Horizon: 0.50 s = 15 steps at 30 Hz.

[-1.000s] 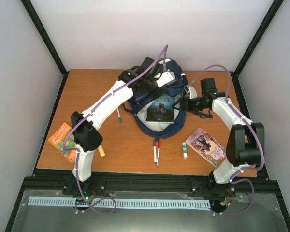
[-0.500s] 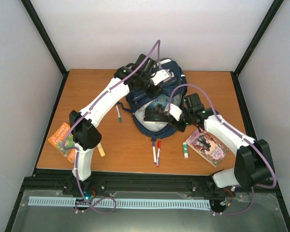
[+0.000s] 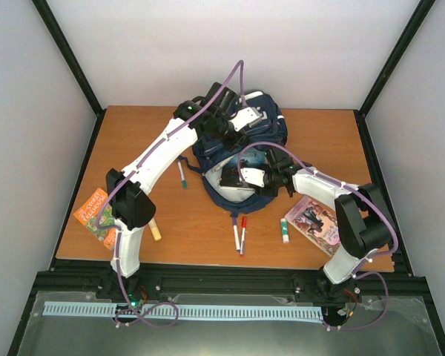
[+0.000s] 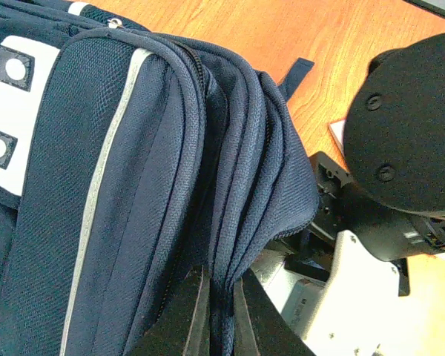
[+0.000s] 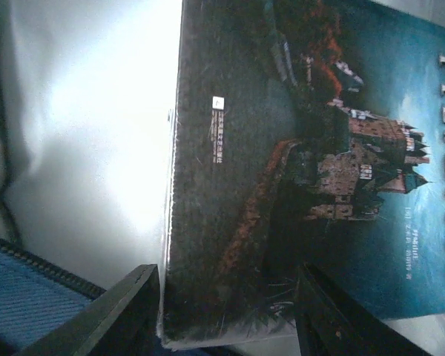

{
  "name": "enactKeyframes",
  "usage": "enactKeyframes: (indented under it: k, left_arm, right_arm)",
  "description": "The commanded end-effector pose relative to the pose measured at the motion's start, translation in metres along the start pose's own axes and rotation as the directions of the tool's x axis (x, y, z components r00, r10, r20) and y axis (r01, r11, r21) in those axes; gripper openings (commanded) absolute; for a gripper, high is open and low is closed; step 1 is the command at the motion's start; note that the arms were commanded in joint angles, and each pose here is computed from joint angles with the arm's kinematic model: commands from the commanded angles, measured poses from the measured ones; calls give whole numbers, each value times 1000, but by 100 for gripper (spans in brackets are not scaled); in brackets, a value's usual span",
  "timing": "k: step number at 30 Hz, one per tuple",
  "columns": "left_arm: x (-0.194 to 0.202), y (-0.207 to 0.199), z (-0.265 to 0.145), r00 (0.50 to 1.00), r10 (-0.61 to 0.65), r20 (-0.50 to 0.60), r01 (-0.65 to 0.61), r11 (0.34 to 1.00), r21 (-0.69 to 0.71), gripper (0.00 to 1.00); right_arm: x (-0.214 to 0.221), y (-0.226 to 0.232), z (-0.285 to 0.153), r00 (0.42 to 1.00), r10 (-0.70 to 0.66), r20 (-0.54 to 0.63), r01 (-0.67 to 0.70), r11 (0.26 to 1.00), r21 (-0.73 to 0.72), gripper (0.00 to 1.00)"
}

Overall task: Pack the student bag
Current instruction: Place the book in the student bag.

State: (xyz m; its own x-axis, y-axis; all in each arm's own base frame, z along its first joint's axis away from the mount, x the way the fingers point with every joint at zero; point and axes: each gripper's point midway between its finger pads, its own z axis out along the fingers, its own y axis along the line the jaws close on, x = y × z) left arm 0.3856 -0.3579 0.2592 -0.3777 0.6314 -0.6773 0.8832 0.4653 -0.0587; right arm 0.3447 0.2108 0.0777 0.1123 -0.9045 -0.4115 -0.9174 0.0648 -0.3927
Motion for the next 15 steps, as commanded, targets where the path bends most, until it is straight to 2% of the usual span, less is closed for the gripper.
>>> enactKeyframes:
  k: [1,4,10,15]
  left_arm:
    - [-31,-9,-28,994,27,107,-29,999,22,1]
    - [-31,-8,-27,994,29,108,-31,999,20,1]
    - [-31,-13,-25,993,42,110,-47,998,48,1]
    - [-34,-14,-25,993,32,117,-39,998,57,1]
  right_arm:
    - [-3,-11,6,993,-119,-15,119,993,27,52]
    - [0,-11,9,991,-133,-29,134,991,32,55]
    - [10,-59,21,985,-111,-129,138,965,223,54]
    - [4,-89,25,989,-67,-130,105,944,313,52]
